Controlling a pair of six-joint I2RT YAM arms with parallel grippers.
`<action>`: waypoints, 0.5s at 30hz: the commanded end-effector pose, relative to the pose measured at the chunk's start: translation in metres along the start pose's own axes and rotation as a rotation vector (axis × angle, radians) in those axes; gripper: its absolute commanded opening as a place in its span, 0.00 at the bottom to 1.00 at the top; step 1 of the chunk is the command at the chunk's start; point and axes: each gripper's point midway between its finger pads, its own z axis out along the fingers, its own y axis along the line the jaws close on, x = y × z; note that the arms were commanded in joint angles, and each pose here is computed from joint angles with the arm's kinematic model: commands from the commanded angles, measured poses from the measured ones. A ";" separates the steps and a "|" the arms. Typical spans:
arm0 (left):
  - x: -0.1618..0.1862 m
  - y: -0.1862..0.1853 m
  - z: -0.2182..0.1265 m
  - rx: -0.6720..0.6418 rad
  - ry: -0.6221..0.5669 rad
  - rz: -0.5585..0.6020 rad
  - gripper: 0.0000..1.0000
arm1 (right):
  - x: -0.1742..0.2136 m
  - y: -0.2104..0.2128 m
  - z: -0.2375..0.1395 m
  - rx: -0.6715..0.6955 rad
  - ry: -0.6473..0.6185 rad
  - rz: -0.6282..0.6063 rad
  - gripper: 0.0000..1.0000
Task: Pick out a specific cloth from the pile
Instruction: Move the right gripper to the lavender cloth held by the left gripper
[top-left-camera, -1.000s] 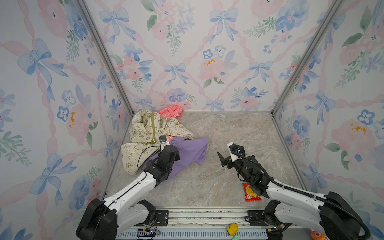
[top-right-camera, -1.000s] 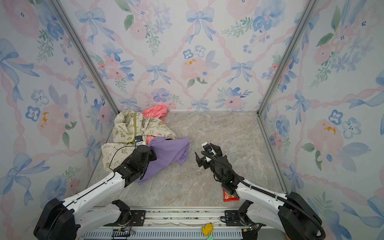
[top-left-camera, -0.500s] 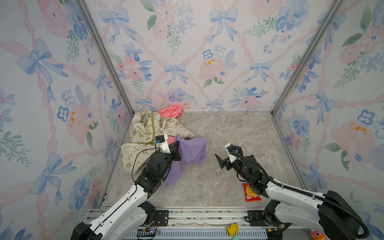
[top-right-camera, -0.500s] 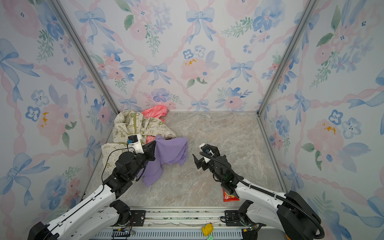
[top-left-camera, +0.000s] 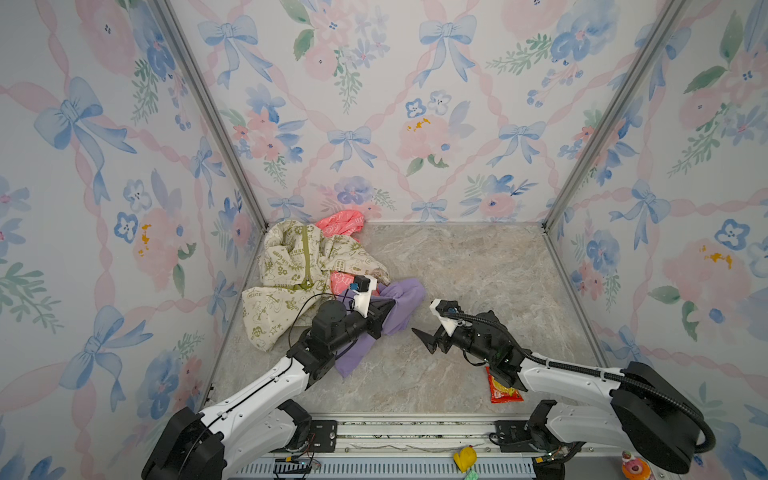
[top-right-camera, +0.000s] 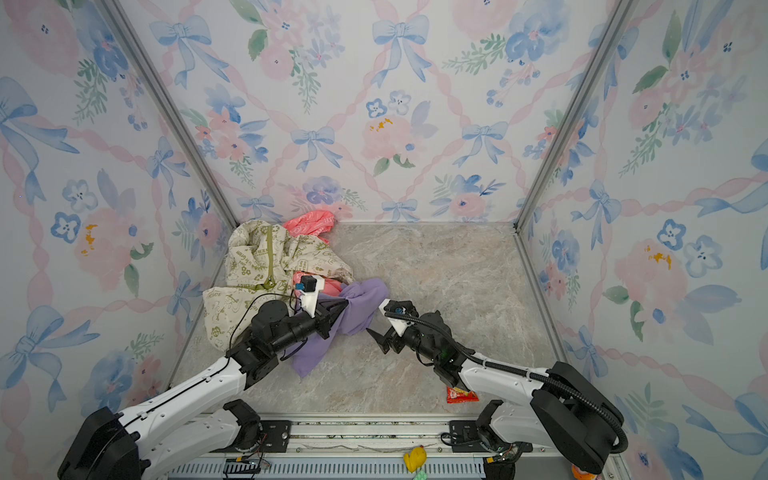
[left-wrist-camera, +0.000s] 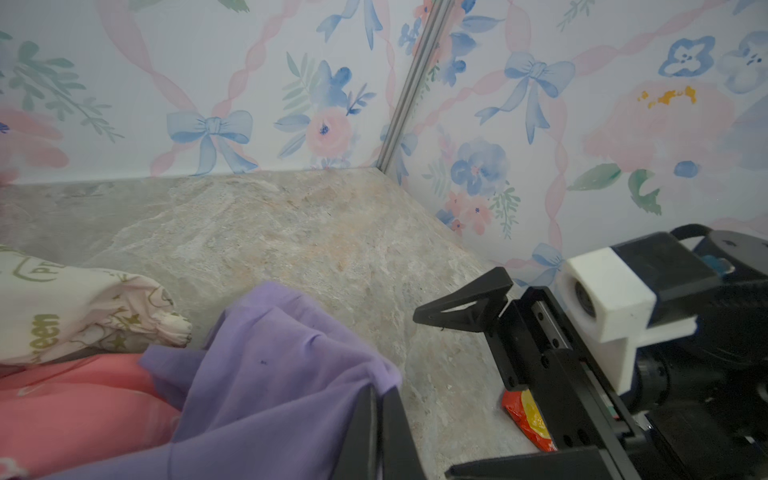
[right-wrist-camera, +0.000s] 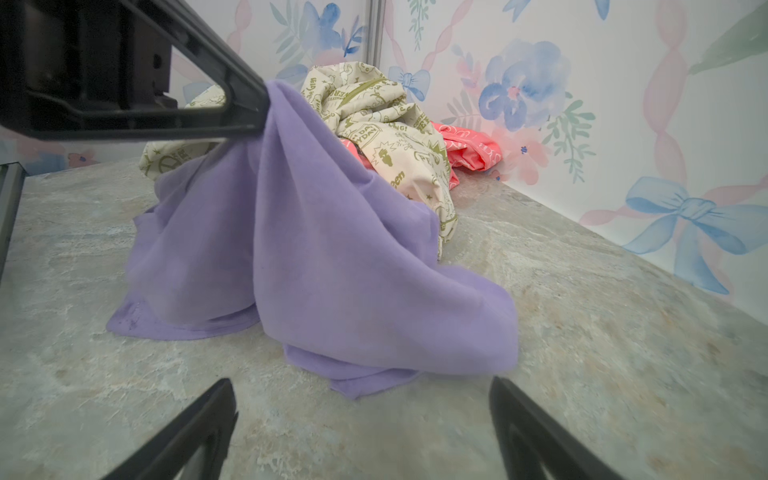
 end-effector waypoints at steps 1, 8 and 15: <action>0.000 -0.030 0.006 0.147 0.010 0.083 0.00 | -0.027 0.010 0.004 -0.043 -0.085 -0.018 0.97; 0.016 -0.047 0.015 0.235 0.073 0.110 0.00 | -0.027 0.013 0.001 -0.045 -0.094 -0.043 0.95; 0.015 -0.050 0.018 0.242 0.076 0.112 0.00 | -0.025 0.016 0.002 -0.064 -0.072 -0.057 0.78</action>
